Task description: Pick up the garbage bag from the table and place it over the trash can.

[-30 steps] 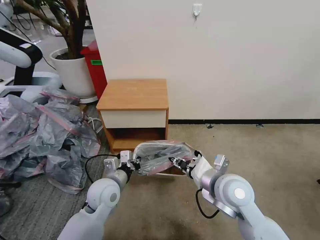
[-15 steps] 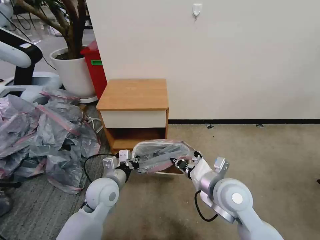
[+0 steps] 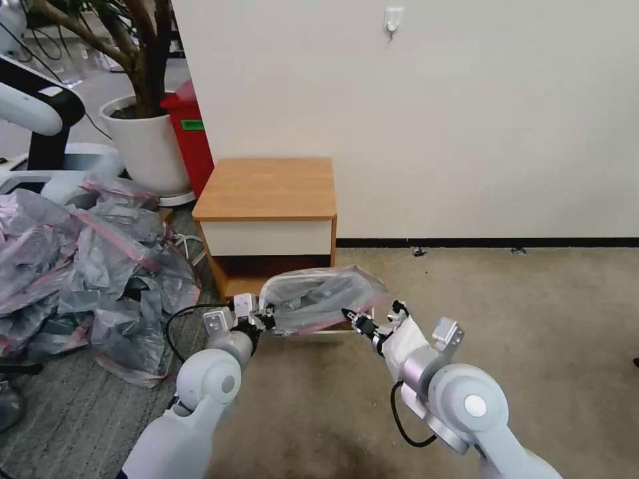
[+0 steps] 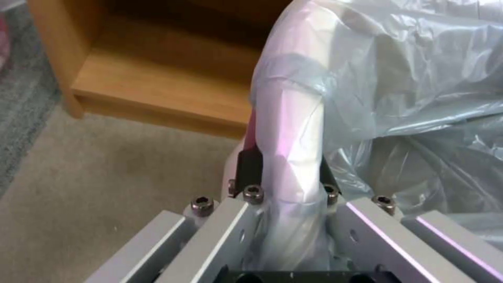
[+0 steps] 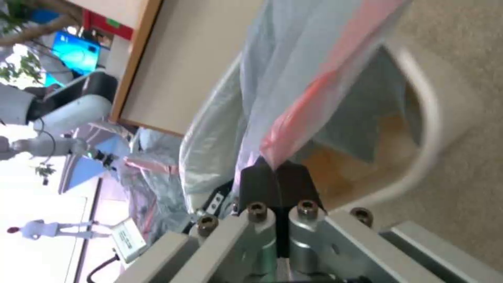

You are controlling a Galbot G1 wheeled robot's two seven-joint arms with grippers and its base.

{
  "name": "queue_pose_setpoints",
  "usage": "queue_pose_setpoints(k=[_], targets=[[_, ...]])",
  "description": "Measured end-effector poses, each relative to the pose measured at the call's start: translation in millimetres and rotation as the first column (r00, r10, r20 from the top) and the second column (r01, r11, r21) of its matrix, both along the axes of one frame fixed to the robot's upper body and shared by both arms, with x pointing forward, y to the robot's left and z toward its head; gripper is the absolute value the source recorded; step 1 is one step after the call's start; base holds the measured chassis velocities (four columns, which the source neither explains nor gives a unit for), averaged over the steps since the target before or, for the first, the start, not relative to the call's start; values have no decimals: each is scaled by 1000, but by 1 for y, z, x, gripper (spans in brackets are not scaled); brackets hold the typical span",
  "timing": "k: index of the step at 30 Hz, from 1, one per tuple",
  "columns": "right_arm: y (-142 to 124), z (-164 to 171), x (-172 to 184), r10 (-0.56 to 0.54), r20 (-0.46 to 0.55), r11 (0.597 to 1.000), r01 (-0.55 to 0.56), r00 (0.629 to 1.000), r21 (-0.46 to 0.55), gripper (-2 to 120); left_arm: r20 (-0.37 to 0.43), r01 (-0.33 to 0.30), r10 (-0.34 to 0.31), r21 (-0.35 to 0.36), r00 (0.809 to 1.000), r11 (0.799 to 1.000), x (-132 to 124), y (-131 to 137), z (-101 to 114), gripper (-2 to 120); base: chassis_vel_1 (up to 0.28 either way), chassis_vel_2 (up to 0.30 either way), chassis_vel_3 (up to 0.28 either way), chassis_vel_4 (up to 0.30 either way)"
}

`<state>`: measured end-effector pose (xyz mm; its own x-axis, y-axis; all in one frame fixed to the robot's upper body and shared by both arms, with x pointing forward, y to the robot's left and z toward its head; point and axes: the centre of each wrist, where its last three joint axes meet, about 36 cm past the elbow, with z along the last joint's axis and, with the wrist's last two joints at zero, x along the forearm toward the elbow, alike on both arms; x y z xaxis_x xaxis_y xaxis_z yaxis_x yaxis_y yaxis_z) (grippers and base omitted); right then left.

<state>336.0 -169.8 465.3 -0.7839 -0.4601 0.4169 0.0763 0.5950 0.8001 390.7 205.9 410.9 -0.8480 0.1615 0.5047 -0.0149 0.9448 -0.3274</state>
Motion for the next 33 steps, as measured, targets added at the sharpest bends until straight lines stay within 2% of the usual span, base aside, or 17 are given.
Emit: queue_pose_setpoints(k=[4, 11, 23, 26, 33], targets=[[0, -2, -3, -21, 25, 1000, 20, 999, 12, 0, 6, -38, 38, -15, 999, 999, 2, -1, 0, 3, 0, 0, 0, 0], [3, -7, -10, -30, 48, 999, 30, 998, 12, 0, 15, -53, 53, -22, 998, 998, 3, -3, 0, 3, 0, 0, 0, 0], [1, -2, -20, -13, 40, 993, 17, 999, -118, 0, 33, -53, 54, -25, 998, 998, 2, -3, 3, 3, 0, 0, 0, 0], [-3, -8, -20, -27, 33, 984, 32, 999, -173, 0, 45, -55, 57, -30, 997, 998, 1, -3, 5, 3, 0, 0, 0, 0], [-5, -25, -15, -42, 13, 973, 44, 999, -227, 0, 54, -47, 49, -40, 997, 998, -6, -4, 10, 3, 0, 0, 0, 0]])
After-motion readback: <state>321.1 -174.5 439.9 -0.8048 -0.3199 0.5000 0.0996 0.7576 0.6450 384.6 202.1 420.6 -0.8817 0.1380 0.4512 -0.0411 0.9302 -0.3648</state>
